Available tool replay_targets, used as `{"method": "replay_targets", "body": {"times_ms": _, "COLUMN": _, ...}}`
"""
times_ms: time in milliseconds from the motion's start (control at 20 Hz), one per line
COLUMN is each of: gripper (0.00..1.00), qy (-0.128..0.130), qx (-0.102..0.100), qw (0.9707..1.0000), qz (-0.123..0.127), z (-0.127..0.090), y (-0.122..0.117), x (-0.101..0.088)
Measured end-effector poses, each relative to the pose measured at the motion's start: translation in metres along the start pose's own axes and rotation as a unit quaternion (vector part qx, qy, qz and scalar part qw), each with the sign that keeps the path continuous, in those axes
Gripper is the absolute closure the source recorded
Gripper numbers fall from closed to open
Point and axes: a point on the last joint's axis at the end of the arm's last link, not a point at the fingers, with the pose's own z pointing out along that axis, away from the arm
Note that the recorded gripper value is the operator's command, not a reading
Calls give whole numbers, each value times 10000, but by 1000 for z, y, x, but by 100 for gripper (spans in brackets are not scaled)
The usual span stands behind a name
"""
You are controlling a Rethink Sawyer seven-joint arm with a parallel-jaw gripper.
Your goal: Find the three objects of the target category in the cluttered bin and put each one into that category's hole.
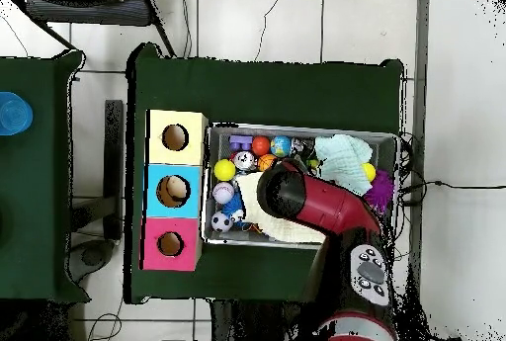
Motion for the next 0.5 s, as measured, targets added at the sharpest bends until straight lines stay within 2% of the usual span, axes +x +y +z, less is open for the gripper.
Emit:
{"method": "replay_targets", "body": {"times_ms": 400, "gripper": 100, "qy": -121, "qx": -98, "qw": 9998, "qz": 90, "z": -40, "y": 11, "x": 2}}
{"method": "replay_targets", "body": {"times_ms": 500, "gripper": 100, "qy": -139, "qx": -169, "qw": 9996, "qz": 180, "z": -57, "y": 19, "x": 2}}
